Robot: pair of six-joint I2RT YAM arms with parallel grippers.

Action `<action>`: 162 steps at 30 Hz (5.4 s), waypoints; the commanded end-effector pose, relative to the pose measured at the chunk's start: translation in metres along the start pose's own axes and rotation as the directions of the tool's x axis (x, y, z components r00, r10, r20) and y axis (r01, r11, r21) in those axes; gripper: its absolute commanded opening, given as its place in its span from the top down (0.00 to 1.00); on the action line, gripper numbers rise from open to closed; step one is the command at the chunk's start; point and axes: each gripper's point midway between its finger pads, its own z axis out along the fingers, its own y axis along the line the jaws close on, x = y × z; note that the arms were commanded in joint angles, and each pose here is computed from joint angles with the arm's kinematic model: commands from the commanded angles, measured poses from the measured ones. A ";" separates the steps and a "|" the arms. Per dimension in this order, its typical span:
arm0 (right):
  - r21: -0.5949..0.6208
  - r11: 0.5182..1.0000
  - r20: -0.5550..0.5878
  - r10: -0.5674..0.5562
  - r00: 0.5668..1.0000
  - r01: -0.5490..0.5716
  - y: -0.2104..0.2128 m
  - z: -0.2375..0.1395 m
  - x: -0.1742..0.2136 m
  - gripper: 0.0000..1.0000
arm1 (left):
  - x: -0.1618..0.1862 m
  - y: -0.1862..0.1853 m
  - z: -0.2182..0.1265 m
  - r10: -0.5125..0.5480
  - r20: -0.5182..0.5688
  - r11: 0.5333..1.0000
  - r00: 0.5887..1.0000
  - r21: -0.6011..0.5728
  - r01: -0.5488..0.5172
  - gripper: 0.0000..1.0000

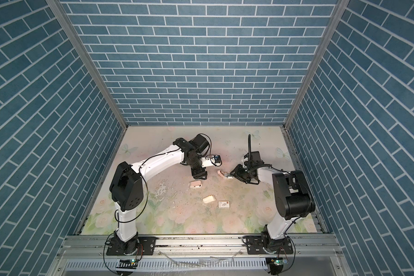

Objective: Load the staples into the stapler
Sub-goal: 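Bring the left gripper over the stapler's pink top while the right gripper holds it, then grip the pink top with the left gripper and press it shut onto the base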

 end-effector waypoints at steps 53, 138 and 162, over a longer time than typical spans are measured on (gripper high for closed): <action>0.003 0.985 -0.054 -0.173 0.984 0.173 0.041 0.008 0.005 0.66 | -0.004 0.021 0.052 0.108 0.012 0.994 0.994 0.006 -0.109 0.42; -0.043 0.995 -0.216 -0.099 0.971 0.092 0.021 0.040 0.029 0.89 | -0.015 0.026 0.056 0.120 0.019 0.992 0.993 0.037 -0.120 0.79; -0.033 0.996 -0.201 -0.084 0.976 0.079 0.018 0.033 0.041 0.88 | -0.003 0.024 0.062 0.125 0.001 0.991 0.992 0.046 -0.125 0.80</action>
